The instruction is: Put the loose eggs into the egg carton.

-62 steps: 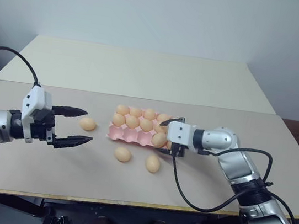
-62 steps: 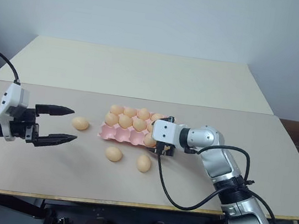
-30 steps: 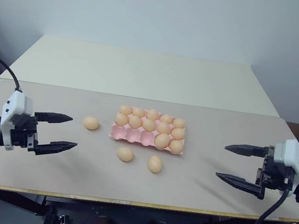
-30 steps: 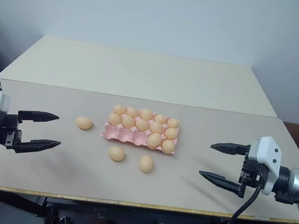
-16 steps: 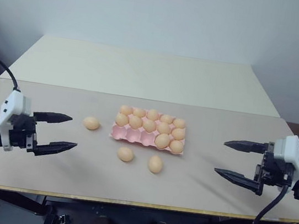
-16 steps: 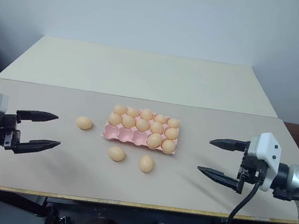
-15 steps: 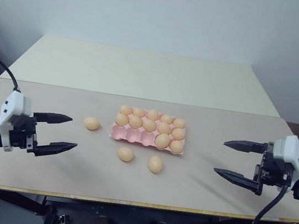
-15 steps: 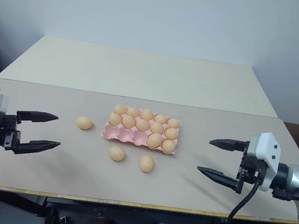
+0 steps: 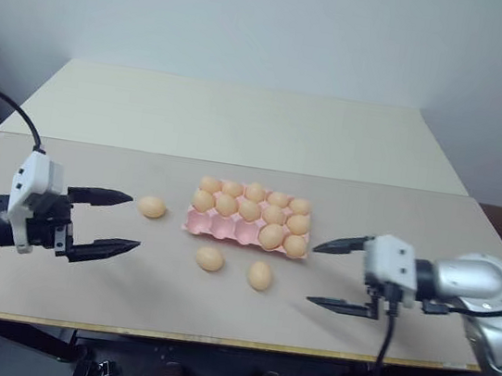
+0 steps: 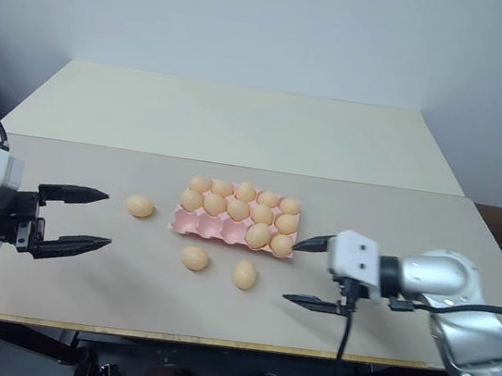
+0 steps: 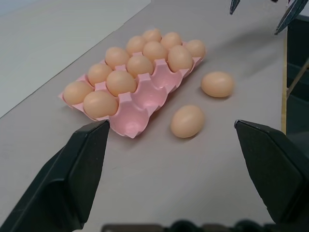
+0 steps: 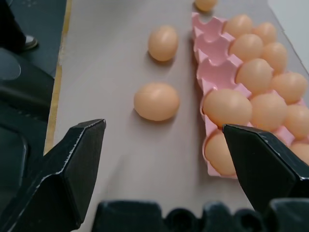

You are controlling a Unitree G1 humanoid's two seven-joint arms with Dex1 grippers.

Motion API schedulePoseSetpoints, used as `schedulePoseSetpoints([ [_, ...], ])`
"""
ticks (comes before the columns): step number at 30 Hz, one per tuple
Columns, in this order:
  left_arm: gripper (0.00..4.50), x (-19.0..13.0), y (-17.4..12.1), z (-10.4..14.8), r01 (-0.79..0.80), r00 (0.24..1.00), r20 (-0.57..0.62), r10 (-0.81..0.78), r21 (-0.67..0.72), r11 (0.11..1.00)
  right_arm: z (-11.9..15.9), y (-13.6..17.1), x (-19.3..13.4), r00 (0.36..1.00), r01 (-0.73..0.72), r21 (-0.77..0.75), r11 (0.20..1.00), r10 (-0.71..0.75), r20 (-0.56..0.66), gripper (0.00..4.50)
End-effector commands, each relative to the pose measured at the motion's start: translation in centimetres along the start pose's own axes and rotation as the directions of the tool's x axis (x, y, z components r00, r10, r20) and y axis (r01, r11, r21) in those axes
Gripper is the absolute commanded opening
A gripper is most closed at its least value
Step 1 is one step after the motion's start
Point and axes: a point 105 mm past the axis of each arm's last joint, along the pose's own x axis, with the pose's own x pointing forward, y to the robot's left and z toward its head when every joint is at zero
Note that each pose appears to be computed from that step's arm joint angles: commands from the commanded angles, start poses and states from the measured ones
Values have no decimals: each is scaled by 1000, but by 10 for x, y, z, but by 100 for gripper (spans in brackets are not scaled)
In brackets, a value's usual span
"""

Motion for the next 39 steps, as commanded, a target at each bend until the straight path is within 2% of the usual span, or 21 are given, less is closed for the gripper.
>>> schedulePoseSetpoints([
  [1, 450, 1, -1, 8, 14, 1000, 19, -15, 34, 999, 7, -1, 21, 1000, -16, -87, 996, 17, 3, 447],
  [4, 450, 3, 0, 9, 24, 1000, 18, -24, 38, 999, 8, -3, 53, 1000, -24, -113, 993, 25, 13, 447],
  [8, 450, 3, 2, 9, 26, 1000, 15, -27, 42, 999, -1, -5, 73, 999, -43, -127, 991, 40, -26, 447],
  [17, 450, 3, -1, 6, 26, 1000, 13, -26, 39, 999, -23, -4, 84, 992, -77, -121, 990, 64, -112, 447],
  [20, 450, 3, -2, 6, 25, 1000, 15, -25, 38, 999, -26, -2, 84, 990, -87, -122, 989, 72, -122, 388],
  [24, 450, 3, -2, 6, 22, 1000, 15, -23, 36, 999, -21, -5, 82, 994, -69, -114, 991, 58, -95, 264],
  [28, 450, 3, -2, 5, 22, 1000, 14, -23, 36, 999, -10, -11, 76, 998, -41, -97, 994, 36, -46, 260],
  [34, 450, 6, -1, 4, 24, 999, 21, -24, 33, 999, 20, -29, 65, 998, 32, -87, 996, -27, 59, 260],
  [39, 450, 9, -1, 4, 27, 999, 38, -28, 38, 999, 24, -50, 72, 992, 119, -79, 990, -115, 59, 260],
])
